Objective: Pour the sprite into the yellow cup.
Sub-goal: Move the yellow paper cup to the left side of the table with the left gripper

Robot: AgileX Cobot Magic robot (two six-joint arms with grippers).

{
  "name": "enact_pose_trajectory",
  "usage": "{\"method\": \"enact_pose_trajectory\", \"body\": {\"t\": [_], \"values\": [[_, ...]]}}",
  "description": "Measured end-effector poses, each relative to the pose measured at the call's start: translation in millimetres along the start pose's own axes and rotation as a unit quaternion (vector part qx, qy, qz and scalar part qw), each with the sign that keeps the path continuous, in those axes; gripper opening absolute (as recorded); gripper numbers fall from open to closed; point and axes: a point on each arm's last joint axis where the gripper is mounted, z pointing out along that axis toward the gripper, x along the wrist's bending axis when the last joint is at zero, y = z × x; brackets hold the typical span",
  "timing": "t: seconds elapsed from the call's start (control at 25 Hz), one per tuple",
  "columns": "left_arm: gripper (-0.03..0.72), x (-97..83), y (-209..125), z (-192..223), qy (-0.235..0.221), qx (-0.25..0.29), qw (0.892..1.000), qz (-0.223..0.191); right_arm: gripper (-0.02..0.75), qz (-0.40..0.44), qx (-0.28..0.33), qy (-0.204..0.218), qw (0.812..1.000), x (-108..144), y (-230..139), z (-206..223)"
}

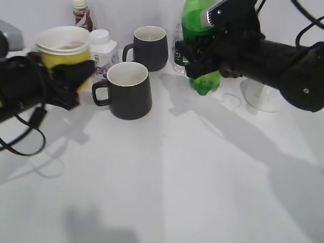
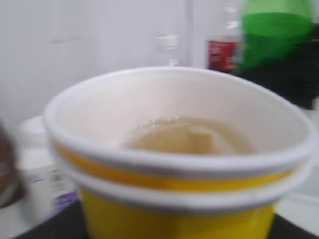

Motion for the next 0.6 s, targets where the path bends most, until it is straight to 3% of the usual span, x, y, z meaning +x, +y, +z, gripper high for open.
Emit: {"method": "enact_pose_trajectory", "body": {"t": [0.32, 0.6], "values": [[0.348, 47.8, -8, -15, 0.096, 0.032, 0.995, -0.012, 0.447, 0.050, 0.022, -0.006, 0.999, 2, -19, 8], [0.348, 64.9, -38, -10, 0.120, 0.045, 0.991, -0.039, 0.447, 0.069, 0.032, -0.018, 0.997, 1, -27, 10]]}}
